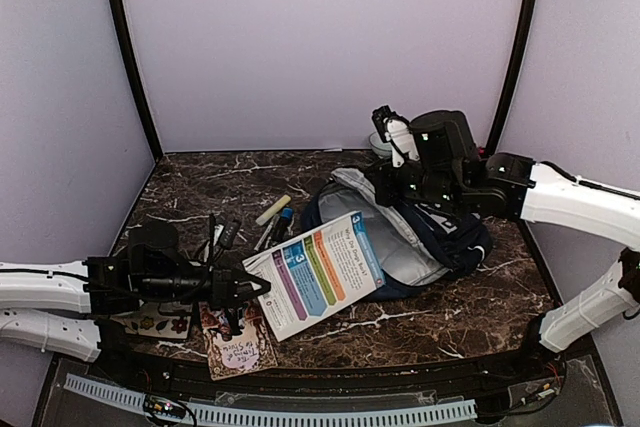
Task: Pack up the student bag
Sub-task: Place the book in the largest pocket of the bag.
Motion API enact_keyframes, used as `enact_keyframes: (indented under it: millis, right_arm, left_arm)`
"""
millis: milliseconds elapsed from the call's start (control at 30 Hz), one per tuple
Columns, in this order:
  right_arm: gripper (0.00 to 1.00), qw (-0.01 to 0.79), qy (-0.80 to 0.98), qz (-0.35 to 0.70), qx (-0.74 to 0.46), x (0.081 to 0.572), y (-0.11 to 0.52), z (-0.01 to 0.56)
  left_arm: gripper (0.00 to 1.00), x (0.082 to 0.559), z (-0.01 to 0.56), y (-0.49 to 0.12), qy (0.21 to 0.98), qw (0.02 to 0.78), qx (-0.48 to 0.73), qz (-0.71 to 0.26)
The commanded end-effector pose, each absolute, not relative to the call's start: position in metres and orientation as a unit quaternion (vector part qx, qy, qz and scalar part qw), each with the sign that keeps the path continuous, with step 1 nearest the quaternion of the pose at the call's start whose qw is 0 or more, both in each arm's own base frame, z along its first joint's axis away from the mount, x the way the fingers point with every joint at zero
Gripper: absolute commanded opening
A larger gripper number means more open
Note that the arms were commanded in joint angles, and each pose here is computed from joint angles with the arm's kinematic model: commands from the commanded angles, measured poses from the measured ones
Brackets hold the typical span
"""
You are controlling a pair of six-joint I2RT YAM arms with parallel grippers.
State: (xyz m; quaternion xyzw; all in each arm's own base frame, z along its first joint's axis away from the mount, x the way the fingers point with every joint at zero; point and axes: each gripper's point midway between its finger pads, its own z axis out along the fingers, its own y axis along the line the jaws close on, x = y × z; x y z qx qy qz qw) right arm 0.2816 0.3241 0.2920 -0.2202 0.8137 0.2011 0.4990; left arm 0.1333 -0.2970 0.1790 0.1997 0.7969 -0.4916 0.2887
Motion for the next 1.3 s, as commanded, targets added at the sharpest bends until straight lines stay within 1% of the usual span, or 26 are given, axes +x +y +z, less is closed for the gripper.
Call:
enact_keyframes:
  millis: [0,200,300,467,667,733,900,1133,1267]
  right_arm:
    - [0.00,0.547,0.753,0.290,-0.220,0.272,0.340,0.341]
    - [0.00,0.537,0.748,0.308,-0.242,0.261,0.349,0.336]
    - [0.00,0.525,0.753,0.305,-0.256,0.254,0.353,0.321]
    - [0.00,0.514,0.750,0.310,-0.279,0.241,0.366,0.313]
    - [0.00,0.512,0.752,0.294,-0.293,0.231,0.380,0.305]
    - [0.00,0.521,0.746,0.296,-0.292,0.229,0.385,0.318]
    - [0.00,0.522,0.742,0.296,-0.298,0.223,0.391,0.319]
    - [0.00,0.524,0.742,0.291,-0.301,0.218,0.393,0.316]
    - [0.00,0.519,0.741,0.298,-0.305,0.214,0.397,0.313]
  left_arm:
    - [0.00,0.150,0.198,-0.309,0.770,0.313,0.141,-0.538]
    - [0.00,0.167,0.186,-0.313,0.764,0.287,0.066,-0.574]
    - [0.00,0.176,0.181,-0.309,0.762,0.283,0.040,-0.582]
    - [0.00,0.193,0.169,-0.322,0.775,0.277,0.032,-0.567]
    - [0.00,0.208,0.163,-0.360,0.772,0.236,0.032,-0.590]
    - [0.00,0.212,0.163,-0.371,0.765,0.225,0.029,-0.603]
    - [0.00,0.224,0.144,-0.388,0.768,0.204,0.014,-0.608]
    - [0.00,0.237,0.137,-0.389,0.766,0.218,-0.011,-0.605]
    - [0.00,0.243,0.145,-0.393,0.756,0.226,-0.019,-0.614]
